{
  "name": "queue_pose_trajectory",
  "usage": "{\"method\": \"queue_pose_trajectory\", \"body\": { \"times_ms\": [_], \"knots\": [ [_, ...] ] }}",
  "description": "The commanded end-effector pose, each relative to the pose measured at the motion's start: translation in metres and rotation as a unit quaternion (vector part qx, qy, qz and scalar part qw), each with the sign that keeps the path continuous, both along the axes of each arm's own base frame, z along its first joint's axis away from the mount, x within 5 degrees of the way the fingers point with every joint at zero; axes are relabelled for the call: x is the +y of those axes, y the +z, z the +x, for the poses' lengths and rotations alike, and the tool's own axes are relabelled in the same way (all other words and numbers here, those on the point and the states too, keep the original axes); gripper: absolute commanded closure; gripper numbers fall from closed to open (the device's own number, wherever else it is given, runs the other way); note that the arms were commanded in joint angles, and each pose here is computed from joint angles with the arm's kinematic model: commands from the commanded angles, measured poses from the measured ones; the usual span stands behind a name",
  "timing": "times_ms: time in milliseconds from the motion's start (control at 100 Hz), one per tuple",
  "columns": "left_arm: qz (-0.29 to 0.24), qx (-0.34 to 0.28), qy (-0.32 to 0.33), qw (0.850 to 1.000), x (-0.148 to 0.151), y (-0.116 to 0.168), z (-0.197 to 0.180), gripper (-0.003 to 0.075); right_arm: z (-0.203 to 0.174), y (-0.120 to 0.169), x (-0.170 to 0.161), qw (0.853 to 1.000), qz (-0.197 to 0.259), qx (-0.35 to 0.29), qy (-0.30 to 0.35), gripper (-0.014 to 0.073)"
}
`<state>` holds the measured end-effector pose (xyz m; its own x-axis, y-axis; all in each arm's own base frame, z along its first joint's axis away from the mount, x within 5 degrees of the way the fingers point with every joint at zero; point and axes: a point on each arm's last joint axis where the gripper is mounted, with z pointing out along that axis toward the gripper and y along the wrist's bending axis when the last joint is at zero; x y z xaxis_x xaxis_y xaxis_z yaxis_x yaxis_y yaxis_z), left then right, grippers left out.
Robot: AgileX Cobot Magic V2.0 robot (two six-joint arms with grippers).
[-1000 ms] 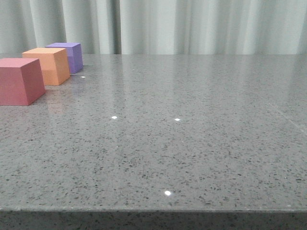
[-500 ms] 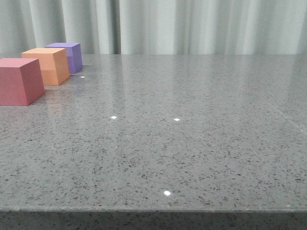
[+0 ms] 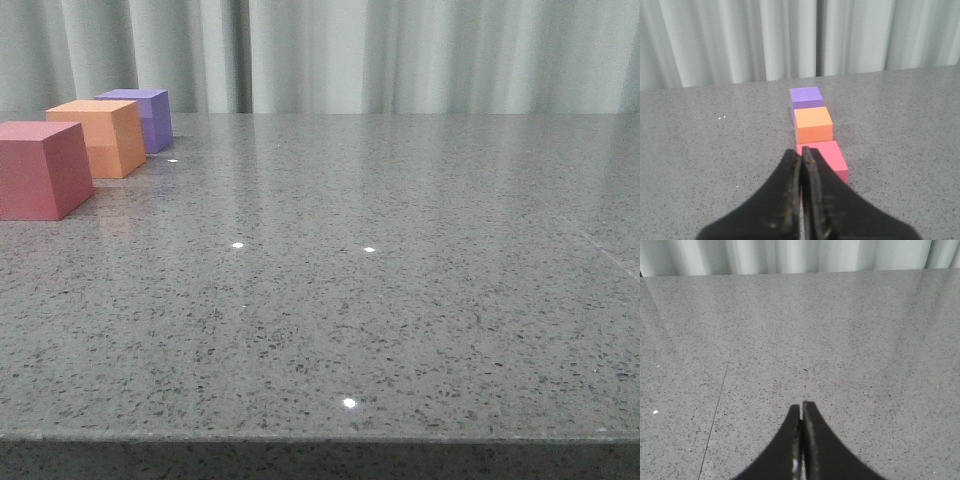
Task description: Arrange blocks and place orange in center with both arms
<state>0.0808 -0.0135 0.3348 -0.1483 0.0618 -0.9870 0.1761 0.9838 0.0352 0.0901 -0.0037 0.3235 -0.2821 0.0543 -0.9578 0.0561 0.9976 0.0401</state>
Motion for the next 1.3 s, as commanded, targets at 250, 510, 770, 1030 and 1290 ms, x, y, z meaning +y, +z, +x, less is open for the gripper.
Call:
{"method": "queue_pose_trajectory", "body": {
  "times_ms": [250,510,770,1030,1290],
  "knots": [
    [-0.03,-0.115,0.008,0.993,0.0,-0.042,0.006,0.0741,0.001,0.014,0.0,0.999,-0.01,-0.043,0.002,0.0664],
    [-0.049,-0.115,0.03,0.992,0.005,-0.097,-0.006,0.0741,0.001,0.014,0.0,0.999,-0.01,-0.043,0.002,0.0664],
    [-0.046,-0.144,0.028,0.988,0.006,-0.128,-0.022,0.0741,0.001,0.014,0.0,0.999,-0.01,-0.043,0.002,0.0664],
    [-0.038,-0.148,0.031,0.988,0.007,-0.129,-0.026,0.0741,0.001,0.014,0.0,0.999,-0.01,-0.042,0.002,0.0664],
    [-0.038,-0.148,0.031,0.988,0.007,-0.129,-0.026,0.0741,0.001,0.014,0.0,0.999,-0.01,-0.042,0.002,0.0664]
  ]
}}
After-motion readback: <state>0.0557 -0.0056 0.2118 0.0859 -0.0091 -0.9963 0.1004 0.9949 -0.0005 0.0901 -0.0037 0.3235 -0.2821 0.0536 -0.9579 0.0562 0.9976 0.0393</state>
